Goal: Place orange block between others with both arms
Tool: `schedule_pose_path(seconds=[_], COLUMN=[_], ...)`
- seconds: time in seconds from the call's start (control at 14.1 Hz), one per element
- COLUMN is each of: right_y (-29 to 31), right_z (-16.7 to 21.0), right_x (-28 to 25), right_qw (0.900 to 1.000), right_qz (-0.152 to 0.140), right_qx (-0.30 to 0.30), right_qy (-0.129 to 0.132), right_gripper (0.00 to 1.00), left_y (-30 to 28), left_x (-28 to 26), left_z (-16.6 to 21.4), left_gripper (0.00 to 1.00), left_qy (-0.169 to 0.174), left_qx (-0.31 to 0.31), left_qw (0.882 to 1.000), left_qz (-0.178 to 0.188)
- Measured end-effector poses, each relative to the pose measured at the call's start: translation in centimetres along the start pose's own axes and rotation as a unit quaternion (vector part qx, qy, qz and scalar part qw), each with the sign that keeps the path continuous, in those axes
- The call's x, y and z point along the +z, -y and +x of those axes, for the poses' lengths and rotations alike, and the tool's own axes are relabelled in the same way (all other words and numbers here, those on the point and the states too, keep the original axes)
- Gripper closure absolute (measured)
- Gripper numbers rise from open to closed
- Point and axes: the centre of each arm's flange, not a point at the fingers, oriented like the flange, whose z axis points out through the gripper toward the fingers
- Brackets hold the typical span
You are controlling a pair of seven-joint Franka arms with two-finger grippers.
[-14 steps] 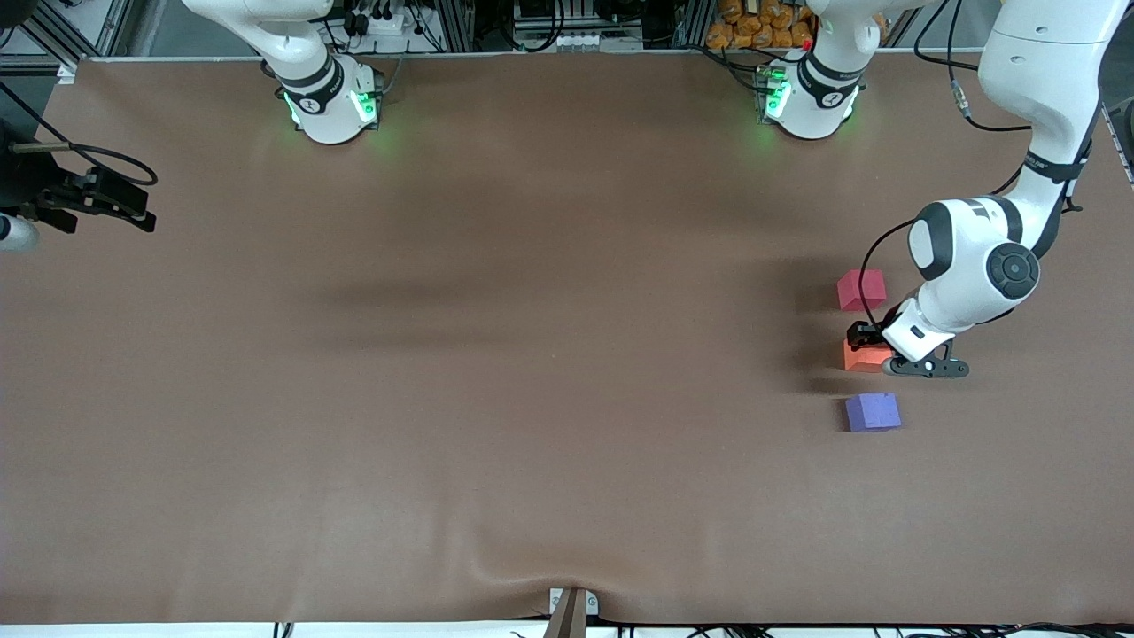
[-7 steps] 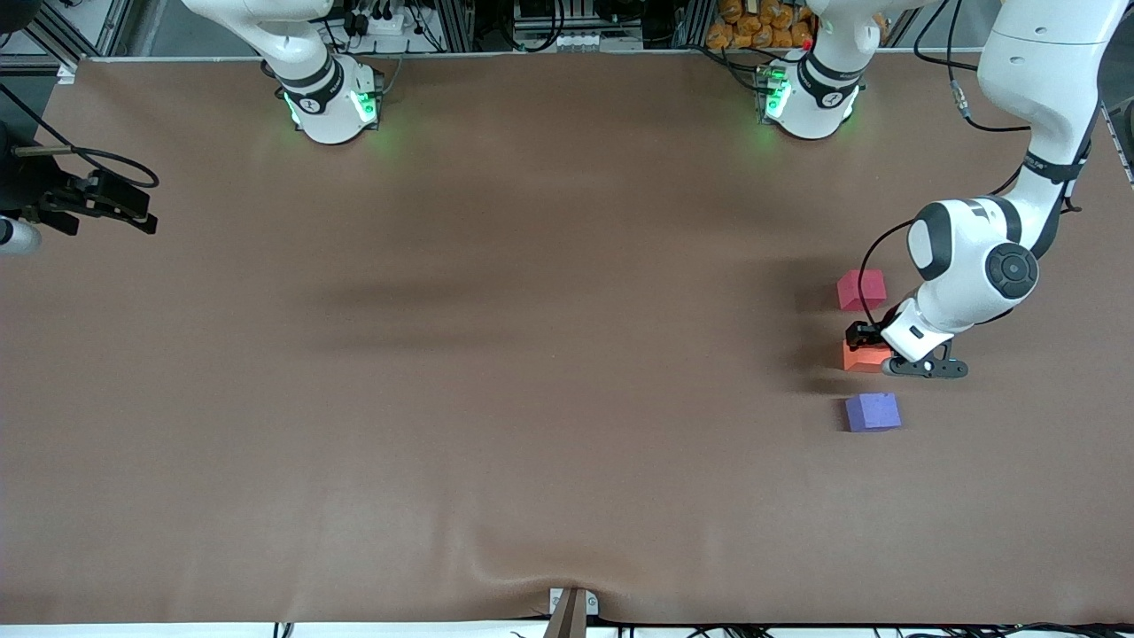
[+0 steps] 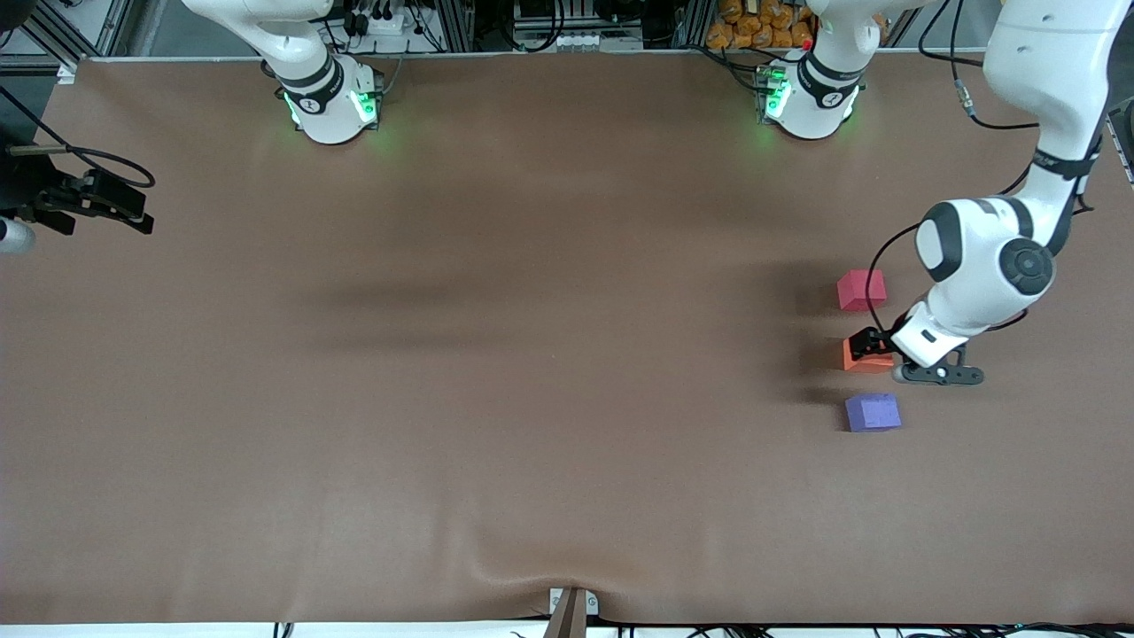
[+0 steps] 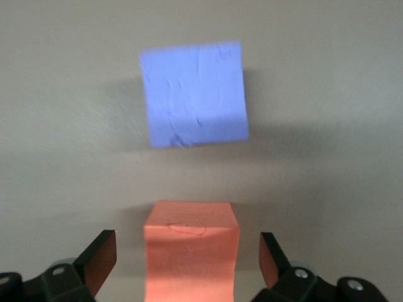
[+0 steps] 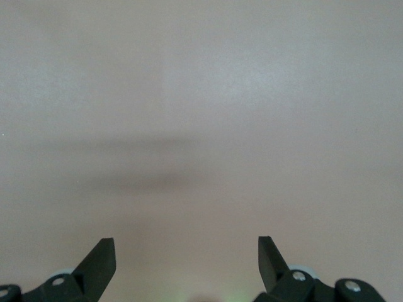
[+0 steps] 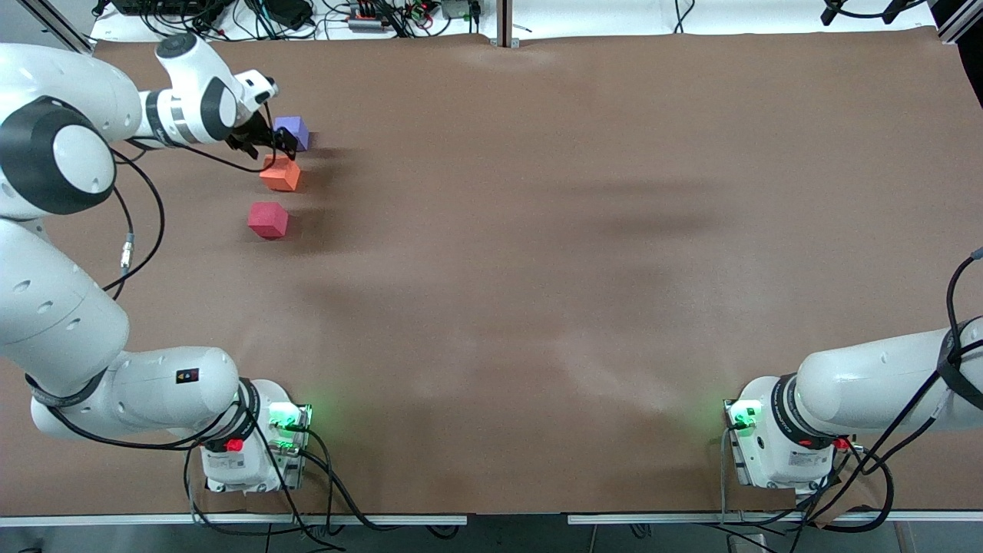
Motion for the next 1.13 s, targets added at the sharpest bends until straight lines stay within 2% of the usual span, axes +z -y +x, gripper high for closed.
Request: schedule_pose_path(seconds=[0.28,0.42,0.71,0.92,1.13], right_y=[0.0,0.0,0.0,0.0,0.0], right_z=[0.0,0.0,0.0,0.0,0.0], right_x=[0.0,0.0,-0.1,-0.1,-0.1], right_qw=[1.0,1.0,1.0,1.0,1.0], right_qz=[0.0,0.0,0.0,0.0,0.0], right_qx=[0.0,0.0,0.0,0.0,0.0], right_qy=[0.0,0.0,-0.001,-0.001,-0.001], right_gripper=[0.0,0.0,0.0,0.0,0.0], left_y=[3.2,3.4,2.6,2.0,0.5], left_x=[-9.6,-16.0,-27.9,-33.4,-36.6], left_z=[1.6,2.2,2.4,1.8,0.4], left_gripper=[0.0,0.0,0.0,0.0,0.0], left_qy=[-0.023,-0.008,0.044,0.049,0.047], left_qx=[-0.019,-0.02,-0.023,-0.034,-0.032], left_qw=[0.999,1.0,0.999,0.998,0.998], left_qz=[0.012,0.012,-0.004,-0.007,-0.004])
